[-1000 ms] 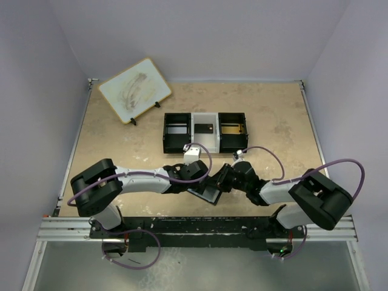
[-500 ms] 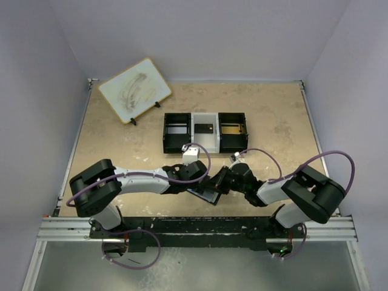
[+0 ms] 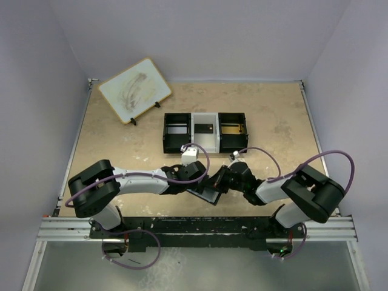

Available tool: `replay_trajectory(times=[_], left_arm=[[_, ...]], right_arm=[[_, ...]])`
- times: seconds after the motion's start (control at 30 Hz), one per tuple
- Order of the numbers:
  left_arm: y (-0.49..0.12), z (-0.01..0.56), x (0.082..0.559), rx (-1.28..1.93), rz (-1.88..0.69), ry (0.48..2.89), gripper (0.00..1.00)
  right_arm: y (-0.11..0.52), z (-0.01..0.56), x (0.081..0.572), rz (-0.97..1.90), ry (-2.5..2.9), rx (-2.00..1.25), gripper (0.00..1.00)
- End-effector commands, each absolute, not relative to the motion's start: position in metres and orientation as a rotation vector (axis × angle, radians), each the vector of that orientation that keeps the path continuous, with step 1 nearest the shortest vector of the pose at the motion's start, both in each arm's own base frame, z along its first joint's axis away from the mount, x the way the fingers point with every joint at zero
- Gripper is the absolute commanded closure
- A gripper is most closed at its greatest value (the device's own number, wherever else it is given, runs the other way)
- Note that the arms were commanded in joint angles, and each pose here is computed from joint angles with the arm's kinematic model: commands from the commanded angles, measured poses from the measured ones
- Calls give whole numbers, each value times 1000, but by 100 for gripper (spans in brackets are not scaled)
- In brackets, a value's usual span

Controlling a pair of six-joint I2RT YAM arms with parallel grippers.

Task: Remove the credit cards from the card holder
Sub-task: Adjust the card holder at the center of the board, then place the credit card in the storage box.

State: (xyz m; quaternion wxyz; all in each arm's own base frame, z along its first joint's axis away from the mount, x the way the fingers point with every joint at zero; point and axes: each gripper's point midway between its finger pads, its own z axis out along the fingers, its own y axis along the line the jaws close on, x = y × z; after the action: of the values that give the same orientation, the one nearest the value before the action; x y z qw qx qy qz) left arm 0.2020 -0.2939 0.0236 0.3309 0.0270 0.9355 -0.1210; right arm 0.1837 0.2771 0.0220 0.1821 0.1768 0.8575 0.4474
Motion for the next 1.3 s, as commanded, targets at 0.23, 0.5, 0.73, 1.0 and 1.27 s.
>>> replay_trajectory(times=[0.23,0.5,0.73,1.0,1.27], left_arm=[[-271,25,200,40,-237,2440,95],[-276,34,203,29,-278,2416,94],[-273,72,209,2,-342,2328,76],[-243,116,229,-20,-274,2237,43],[-183,148,261,-129,-155,2217,30]], right_arm=[[249,44,185,1125,2361,484,100],[231,63,185,1044,2299,394,100],[218,108,208,955,2093,242,100],[200,177,238,733,1795,-41,100],[207,222,265,478,1602,-368,100]])
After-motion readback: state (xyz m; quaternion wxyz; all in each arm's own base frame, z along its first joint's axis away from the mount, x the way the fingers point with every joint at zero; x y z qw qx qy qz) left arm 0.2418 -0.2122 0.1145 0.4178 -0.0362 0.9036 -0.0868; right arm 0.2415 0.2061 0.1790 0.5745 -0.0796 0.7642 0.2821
